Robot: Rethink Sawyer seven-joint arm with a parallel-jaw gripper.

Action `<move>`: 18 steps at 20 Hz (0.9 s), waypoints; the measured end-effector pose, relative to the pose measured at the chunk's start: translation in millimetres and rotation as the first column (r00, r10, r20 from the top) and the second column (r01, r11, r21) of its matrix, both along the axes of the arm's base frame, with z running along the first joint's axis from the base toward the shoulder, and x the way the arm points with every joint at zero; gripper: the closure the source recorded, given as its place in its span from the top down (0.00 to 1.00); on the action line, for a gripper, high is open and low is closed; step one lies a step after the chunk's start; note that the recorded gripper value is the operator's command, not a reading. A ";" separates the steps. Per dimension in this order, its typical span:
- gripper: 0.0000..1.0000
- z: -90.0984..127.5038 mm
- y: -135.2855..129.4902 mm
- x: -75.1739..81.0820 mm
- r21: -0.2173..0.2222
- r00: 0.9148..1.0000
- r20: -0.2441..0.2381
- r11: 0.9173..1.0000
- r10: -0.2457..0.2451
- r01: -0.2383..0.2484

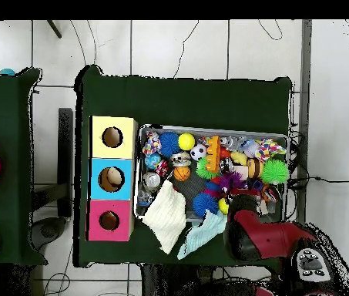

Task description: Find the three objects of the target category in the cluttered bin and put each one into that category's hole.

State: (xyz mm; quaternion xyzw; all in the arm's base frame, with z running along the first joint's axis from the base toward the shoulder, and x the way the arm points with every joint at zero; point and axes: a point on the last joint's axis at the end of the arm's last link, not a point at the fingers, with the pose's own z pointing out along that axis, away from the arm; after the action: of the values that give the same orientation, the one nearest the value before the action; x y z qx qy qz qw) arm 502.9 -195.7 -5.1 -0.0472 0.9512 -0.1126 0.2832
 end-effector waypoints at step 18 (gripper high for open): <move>1.00 8.0 19.6 49.2 -0.026 0.997 0.072 0.999 0.039 -0.037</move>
State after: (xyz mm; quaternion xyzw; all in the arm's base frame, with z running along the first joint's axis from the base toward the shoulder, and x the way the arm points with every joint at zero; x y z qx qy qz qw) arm 552.1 -176.1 2.9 -0.0644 0.9378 -0.1204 0.3192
